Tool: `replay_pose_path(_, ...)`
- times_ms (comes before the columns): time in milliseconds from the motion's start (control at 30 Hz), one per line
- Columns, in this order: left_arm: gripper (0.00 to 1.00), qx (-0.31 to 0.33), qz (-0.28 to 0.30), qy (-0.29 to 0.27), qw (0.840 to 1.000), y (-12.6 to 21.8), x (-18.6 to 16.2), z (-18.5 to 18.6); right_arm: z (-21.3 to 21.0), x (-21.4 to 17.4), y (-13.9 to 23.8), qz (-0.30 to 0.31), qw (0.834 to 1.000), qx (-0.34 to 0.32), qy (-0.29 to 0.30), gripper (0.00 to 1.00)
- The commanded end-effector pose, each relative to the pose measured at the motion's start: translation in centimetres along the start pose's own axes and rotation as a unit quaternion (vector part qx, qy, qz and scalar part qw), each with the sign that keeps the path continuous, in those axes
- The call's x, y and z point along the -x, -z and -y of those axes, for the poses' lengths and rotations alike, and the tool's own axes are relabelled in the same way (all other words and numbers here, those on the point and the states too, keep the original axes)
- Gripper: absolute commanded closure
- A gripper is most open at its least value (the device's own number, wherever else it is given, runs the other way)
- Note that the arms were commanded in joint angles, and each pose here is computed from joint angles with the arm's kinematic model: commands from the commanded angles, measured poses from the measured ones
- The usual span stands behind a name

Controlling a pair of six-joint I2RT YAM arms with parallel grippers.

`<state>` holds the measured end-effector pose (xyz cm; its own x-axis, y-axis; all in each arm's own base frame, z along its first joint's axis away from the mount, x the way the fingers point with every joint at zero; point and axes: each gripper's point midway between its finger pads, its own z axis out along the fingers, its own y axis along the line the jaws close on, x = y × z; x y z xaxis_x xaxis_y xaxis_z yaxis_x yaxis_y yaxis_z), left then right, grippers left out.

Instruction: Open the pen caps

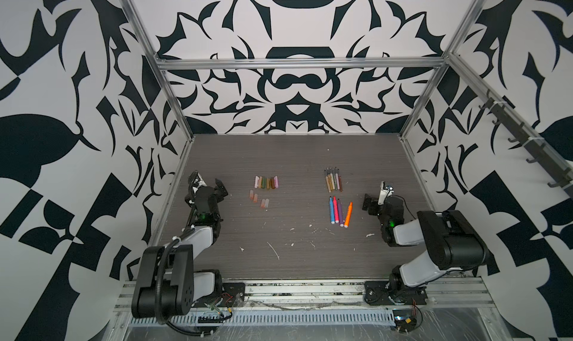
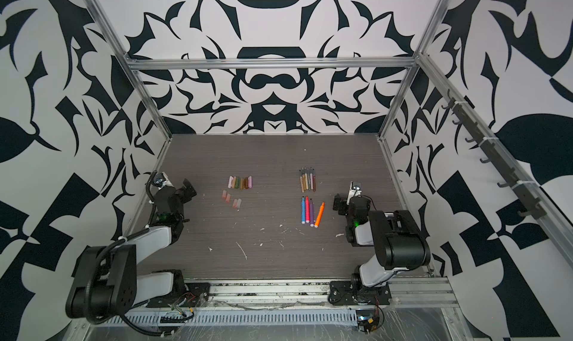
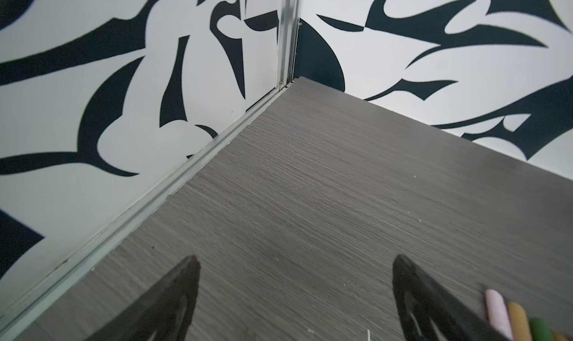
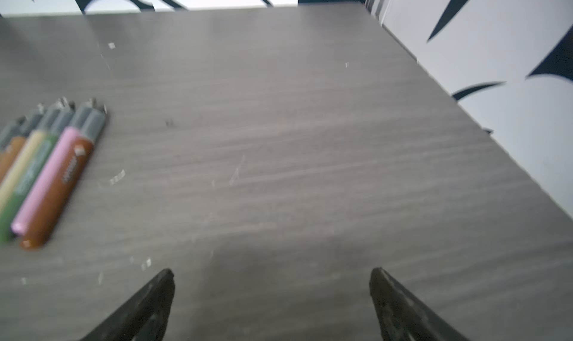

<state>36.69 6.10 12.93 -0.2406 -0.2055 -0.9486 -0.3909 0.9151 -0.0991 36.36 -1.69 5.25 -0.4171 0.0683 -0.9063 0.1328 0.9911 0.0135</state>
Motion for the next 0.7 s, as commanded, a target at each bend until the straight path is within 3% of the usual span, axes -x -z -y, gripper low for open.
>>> replay_pose_path(0, 0.01, -0.024, 0.031, -0.04, 0.998, -0.2, 2.9, 1.4, -1.1, 3.2, -0.5, 0.032, 0.999, 0.011, 0.007, 0.0)
replay_pose_path(133, 0.01, -0.036, 0.005, -0.049, 0.998, -0.1, 0.4, 1.3, -2.7, 3.2, -0.8, 0.021, 0.998, 0.053, 0.032, 0.0)
replay_pose_path(300, 0.01, -0.046, 0.044, -0.031, 0.997, -0.3, -2.5, 0.8, -2.6, 3.2, -0.8, 0.025, 0.998, 0.051, 0.027, 0.0)
replay_pose_path(367, 0.01, -0.042, 0.074, -0.035, 0.996, -0.6, -2.2, 0.7, -2.6, 3.2, -0.7, 0.025, 0.998, 0.051, 0.027, 0.0)
replay_pose_path(500, 0.01, -0.052, -0.03, -0.055, 0.997, -3.0, -3.4, 1.8, -2.7, 3.1, -0.8, 0.024, 0.998, 0.053, 0.027, 0.0)
replay_pose_path(667, 0.01, -0.069, -0.024, -0.046, 0.996, -2.8, -3.5, 1.9, -2.7, 3.2, -0.8, 0.025, 0.998, 0.053, 0.027, 0.0)
